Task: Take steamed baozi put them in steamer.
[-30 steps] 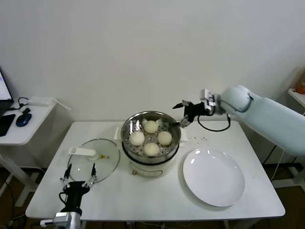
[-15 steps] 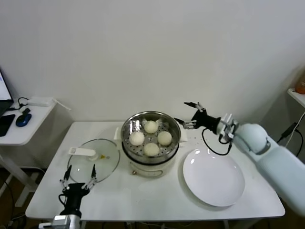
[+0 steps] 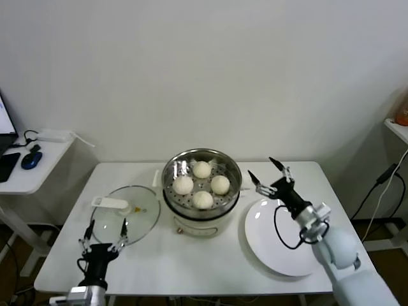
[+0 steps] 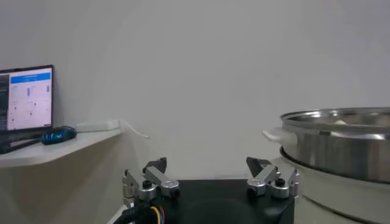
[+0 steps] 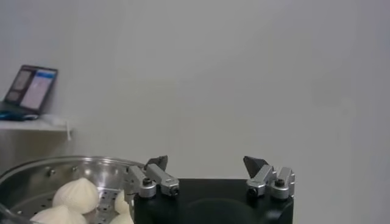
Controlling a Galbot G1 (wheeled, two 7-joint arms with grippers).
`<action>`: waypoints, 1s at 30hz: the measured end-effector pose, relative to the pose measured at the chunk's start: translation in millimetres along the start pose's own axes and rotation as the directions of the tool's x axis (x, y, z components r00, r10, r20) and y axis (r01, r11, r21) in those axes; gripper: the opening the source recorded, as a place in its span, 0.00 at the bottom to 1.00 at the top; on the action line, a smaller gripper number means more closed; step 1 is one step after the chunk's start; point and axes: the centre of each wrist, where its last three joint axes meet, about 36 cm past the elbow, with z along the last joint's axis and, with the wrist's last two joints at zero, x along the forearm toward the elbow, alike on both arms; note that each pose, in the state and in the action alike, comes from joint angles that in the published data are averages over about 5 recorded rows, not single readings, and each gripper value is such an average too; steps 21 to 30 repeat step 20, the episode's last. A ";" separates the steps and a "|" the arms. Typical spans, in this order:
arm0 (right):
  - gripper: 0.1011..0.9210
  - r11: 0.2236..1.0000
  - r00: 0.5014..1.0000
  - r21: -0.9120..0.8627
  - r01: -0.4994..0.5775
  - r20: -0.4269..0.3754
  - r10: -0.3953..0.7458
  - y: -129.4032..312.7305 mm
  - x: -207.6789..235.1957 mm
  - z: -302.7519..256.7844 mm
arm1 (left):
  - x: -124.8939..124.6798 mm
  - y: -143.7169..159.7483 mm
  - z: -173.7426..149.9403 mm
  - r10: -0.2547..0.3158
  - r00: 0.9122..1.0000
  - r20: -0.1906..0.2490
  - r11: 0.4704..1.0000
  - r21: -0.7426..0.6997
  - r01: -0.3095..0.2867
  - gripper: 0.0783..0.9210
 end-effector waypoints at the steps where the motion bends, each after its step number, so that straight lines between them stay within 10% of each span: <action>1: 0.88 1.000 1.000 -0.016 -0.017 0.004 0.017 4.8 6.4 5.4 | -0.2 0.5 -0.6 0.000 1.000 0.001 1.000 0.002 0.000 0.88; 30: 0.88 0.967 0.983 -0.178 -0.181 -0.034 0.178 71.2 88.7 70.0 | 8.6 7.1 3.4 -0.007 1.000 -0.030 0.996 0.087 0.009 0.88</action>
